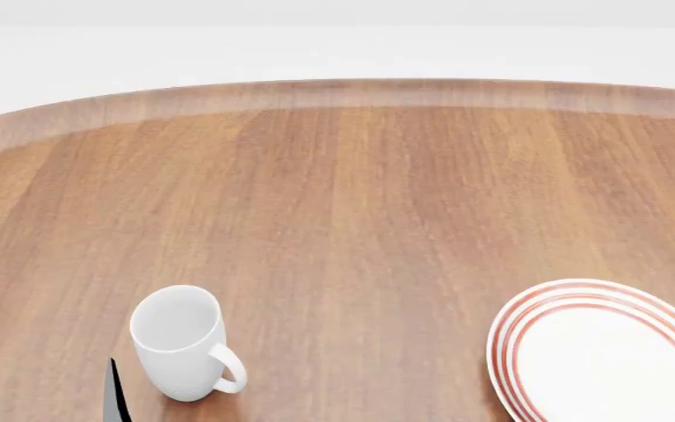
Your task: Pick up the red mug and put it on the plate
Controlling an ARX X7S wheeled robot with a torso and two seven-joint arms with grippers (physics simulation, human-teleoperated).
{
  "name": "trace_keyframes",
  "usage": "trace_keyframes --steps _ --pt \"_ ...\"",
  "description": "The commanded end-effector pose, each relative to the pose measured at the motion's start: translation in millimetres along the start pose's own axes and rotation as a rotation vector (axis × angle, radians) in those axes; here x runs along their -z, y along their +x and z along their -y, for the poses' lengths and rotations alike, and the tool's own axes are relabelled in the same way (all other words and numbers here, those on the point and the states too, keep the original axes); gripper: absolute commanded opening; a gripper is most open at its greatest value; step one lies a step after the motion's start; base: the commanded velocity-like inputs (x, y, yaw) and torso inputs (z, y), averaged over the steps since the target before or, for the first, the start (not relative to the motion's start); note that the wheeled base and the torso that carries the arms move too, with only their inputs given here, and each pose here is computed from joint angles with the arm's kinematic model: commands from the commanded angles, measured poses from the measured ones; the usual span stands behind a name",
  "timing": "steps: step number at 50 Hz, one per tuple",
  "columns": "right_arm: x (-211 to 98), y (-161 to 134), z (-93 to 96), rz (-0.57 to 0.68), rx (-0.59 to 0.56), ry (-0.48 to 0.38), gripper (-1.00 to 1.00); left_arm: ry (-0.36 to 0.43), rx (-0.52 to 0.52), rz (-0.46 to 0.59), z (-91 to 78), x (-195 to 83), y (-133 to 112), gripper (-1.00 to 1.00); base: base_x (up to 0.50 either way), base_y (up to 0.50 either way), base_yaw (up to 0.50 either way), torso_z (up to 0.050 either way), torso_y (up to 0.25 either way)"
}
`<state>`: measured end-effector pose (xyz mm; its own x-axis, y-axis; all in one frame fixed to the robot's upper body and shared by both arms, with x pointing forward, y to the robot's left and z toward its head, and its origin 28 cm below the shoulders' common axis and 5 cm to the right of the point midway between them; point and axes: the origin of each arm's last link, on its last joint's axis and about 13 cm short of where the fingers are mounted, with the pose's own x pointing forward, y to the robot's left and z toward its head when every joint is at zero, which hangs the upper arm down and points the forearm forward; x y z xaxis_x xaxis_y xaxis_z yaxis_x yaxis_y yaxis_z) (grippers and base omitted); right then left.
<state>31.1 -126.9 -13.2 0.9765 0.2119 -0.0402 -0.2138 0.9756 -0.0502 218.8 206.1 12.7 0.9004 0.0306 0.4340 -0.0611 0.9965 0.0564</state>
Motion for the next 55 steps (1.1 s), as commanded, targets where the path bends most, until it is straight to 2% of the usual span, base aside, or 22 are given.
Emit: trace_keyframes --steps 1,55 --pt "6.3 -4.3 -1.6 -0.018 0.009 0.02 1.0 0.0 -0.001 0.002 0.0 0.0 0.0 1.0 0.0 0.0 0.0 0.0 0.0" --pt "44.0 -1.1 -2.1 -0.073 0.023 0.079 1.0 0.002 0.003 0.0 0.0 0.0 0.0 1.0 0.0 0.0 0.0 0.0 0.0"
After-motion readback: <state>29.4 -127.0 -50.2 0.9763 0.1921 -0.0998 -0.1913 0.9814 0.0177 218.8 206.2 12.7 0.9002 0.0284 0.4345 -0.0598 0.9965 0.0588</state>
